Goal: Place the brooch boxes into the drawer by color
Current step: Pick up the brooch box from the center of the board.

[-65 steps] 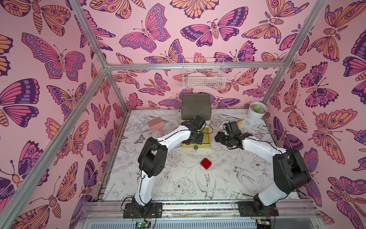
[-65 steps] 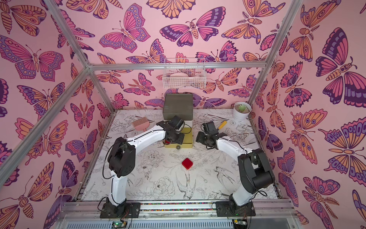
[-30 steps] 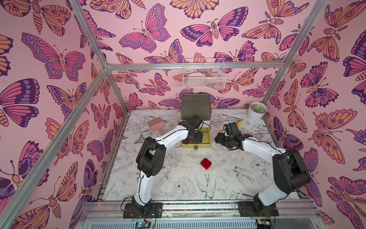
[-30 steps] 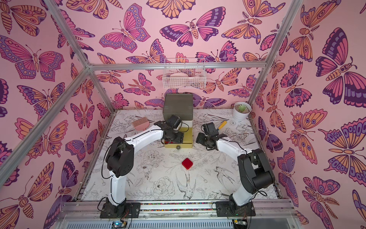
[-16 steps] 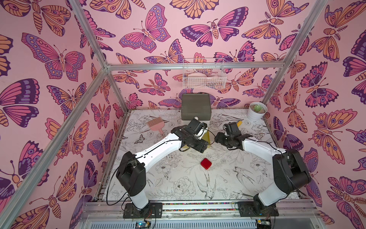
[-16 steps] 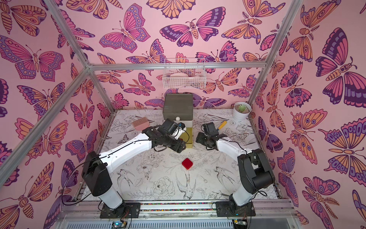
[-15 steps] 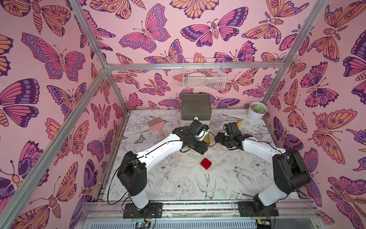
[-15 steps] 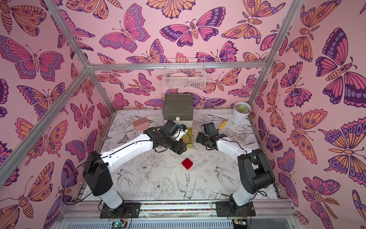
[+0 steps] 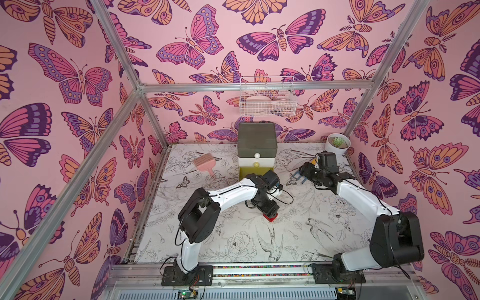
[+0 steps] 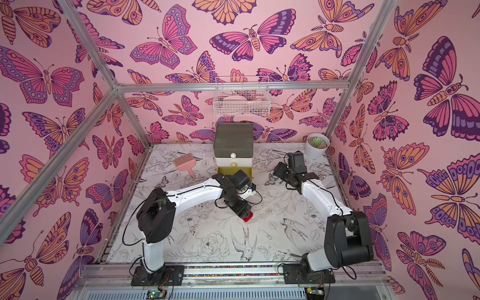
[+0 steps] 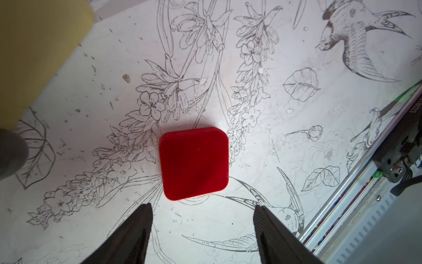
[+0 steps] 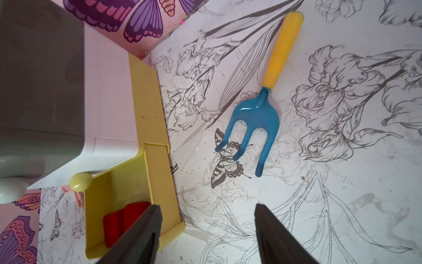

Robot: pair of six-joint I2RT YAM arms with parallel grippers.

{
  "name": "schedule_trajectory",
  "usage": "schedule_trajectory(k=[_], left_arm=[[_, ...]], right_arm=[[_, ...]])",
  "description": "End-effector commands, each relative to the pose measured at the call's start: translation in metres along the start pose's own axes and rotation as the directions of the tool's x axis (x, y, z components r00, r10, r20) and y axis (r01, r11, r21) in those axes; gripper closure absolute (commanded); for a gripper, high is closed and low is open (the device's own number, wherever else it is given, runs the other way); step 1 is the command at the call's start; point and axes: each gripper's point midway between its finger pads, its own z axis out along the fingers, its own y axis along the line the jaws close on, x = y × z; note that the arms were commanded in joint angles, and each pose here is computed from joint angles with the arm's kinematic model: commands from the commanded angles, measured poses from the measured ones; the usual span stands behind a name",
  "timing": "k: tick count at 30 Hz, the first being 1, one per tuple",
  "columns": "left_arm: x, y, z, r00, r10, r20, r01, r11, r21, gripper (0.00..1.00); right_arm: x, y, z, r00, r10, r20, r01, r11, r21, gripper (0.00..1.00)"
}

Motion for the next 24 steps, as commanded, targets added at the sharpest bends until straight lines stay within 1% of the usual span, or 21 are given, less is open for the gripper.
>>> schedule_trajectory(k=[1,8,19,21,24], left_arm=[[0.000,-0.004,0.007,1.000,0.015,-0.027,-0.015,1.000,0.018,0.24],[0.002,0.002,0.027,0.998,0.007,-0.069,-0.006,1.000,0.007,0.22],[0.008,0.007,0.043,0.994,-0.005,-0.110,0.005,1.000,0.001,0.21],[0.009,0.009,0.045,0.993,-0.011,-0.120,0.011,1.000,-0.005,0.23],[0.010,0.011,0.047,0.991,-0.016,-0.131,0.014,1.000,-0.017,0.30]], right_arm=[[-0.001,-0.002,-0.009,1.000,-0.018,-0.013,0.018,1.000,0.009,0.30],[0.002,-0.007,-0.008,1.000,-0.014,-0.015,0.015,1.000,0.017,0.30],[0.003,-0.005,-0.003,1.000,-0.008,-0.026,0.008,1.000,0.010,0.30],[0.003,-0.005,-0.003,1.000,-0.009,-0.026,0.009,1.000,0.011,0.30],[0.004,-0.005,-0.002,1.000,-0.008,-0.029,0.008,1.000,0.012,0.30]])
